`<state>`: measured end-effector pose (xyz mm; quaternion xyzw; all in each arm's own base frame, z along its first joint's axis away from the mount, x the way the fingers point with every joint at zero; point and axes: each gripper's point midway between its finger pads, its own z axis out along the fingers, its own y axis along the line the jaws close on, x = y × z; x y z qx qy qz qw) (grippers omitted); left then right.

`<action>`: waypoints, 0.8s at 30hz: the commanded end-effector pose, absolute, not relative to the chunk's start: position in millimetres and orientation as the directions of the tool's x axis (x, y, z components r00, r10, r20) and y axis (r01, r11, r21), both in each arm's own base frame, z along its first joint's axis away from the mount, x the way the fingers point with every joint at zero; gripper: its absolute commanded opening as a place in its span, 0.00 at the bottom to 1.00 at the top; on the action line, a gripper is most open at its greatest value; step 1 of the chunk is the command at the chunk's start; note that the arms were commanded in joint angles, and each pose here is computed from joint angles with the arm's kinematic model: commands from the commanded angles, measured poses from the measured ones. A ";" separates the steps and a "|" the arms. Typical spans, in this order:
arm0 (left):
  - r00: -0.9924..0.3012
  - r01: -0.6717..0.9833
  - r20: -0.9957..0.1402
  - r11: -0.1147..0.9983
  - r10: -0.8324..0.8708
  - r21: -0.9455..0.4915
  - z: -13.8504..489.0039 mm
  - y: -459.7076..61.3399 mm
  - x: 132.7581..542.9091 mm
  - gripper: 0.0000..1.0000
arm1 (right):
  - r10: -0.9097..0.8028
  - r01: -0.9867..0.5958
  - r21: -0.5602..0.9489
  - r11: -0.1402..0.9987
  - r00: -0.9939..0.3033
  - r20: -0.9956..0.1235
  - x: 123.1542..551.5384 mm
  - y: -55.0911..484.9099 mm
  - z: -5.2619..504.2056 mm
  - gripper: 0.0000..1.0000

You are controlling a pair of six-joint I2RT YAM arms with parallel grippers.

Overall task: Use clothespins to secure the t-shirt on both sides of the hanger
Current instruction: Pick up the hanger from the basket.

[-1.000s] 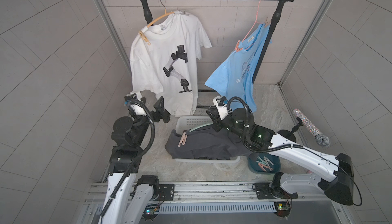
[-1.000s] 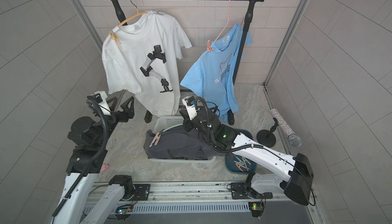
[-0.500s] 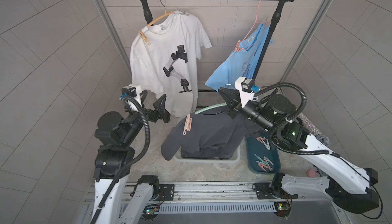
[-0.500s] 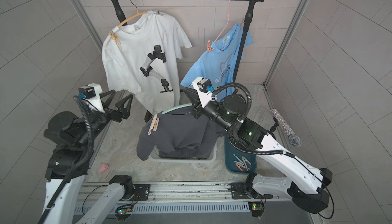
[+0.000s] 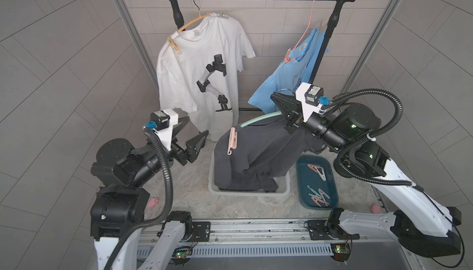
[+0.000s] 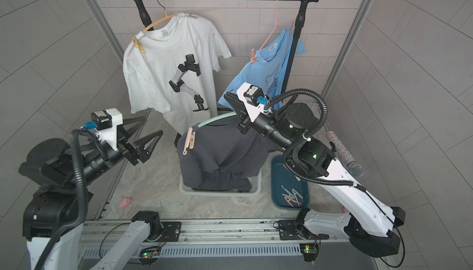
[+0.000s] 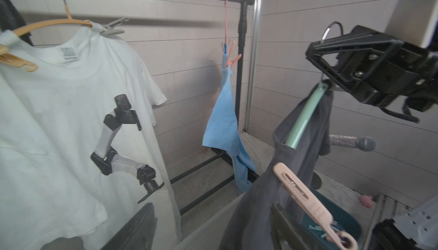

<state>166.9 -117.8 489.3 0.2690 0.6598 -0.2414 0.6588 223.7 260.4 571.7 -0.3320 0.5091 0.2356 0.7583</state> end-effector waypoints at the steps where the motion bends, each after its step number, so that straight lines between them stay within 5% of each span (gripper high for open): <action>1: 0.019 0.800 -0.997 0.597 0.070 0.057 475.9 -139.2 139.1 0.78 | 0.109 -0.645 -0.315 0.697 0.529 -0.841 192.3 230.2 620.5 0.00; 10: 0.004 0.847 -0.986 0.523 0.165 0.091 438.9 -147.0 153.4 0.80 | 0.227 -0.731 -0.366 0.576 0.574 -0.787 159.7 241.4 631.9 0.00; 16: 0.085 0.896 -0.985 0.422 0.150 0.142 439.0 -157.1 140.5 0.80 | 0.218 -0.728 -0.373 0.575 0.576 -0.788 162.5 244.8 631.4 0.00; 24: 0.097 0.892 -0.985 0.426 0.141 0.149 443.0 -157.0 139.6 0.82 | 0.194 -0.726 -0.391 0.566 0.578 -0.793 168.2 253.1 627.7 0.00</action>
